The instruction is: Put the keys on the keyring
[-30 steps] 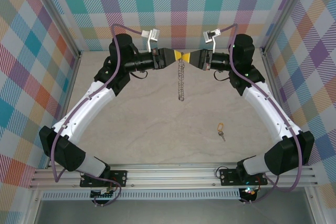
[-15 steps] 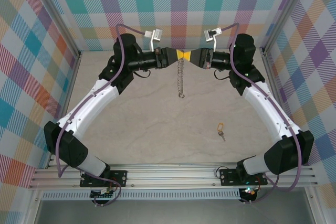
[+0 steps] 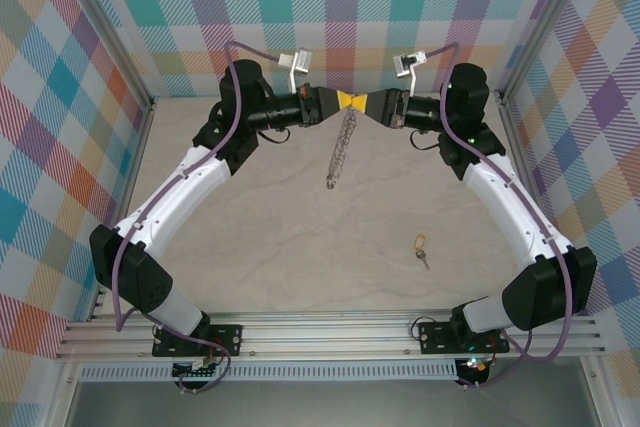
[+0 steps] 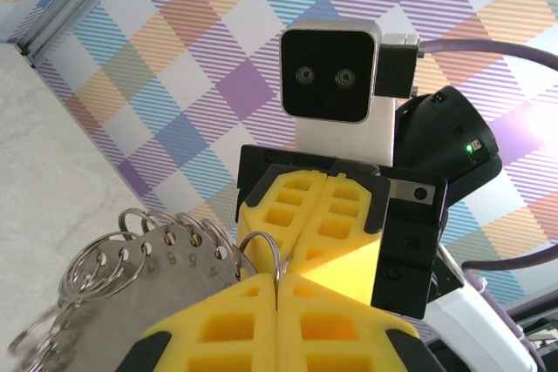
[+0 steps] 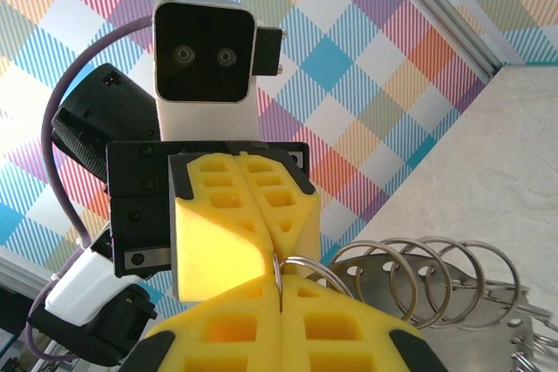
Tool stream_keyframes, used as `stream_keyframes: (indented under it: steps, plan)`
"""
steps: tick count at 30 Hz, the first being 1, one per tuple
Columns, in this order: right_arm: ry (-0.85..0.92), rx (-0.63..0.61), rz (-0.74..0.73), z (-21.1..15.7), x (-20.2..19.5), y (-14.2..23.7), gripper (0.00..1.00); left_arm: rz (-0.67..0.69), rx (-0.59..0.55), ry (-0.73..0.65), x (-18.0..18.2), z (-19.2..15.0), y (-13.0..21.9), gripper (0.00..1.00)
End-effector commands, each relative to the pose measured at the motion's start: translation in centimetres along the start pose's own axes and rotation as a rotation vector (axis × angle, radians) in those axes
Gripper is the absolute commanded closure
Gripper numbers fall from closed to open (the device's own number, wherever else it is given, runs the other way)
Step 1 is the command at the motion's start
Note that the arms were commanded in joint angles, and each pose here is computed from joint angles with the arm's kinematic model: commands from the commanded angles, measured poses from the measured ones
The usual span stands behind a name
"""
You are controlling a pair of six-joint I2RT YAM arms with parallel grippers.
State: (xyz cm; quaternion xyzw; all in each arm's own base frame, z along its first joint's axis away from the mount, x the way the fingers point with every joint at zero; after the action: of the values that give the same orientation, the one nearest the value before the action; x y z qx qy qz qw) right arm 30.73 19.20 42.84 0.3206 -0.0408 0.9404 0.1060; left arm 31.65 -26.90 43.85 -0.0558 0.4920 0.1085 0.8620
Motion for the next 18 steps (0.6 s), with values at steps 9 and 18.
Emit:
stream_keyframes:
  steps: [9,18]
  plan:
    - [0.009,-0.106,-0.090,2.1,0.7,3.8,0.45,0.003,0.017,-0.131,-2.1,0.1,-0.2,1.00]
    - [-0.007,-0.061,-0.114,2.0,2.1,5.0,0.47,-0.004,0.055,-0.258,-3.7,0.3,0.2,1.00]
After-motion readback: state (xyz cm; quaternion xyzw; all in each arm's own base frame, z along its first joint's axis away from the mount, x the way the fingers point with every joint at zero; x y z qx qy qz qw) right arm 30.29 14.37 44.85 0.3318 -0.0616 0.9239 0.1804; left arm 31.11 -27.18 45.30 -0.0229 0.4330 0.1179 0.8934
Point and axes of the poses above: each hand's point on the last joint's axis, 136 mm out from that joint toward the fingers, its own y axis back along the fingers, its own x axis along the line the jaws close on, z = x × y, the point moved 7 cm from there along y, back along the fingers, and after that the axes turned 9 degrees about y, right-handed, at the moved point
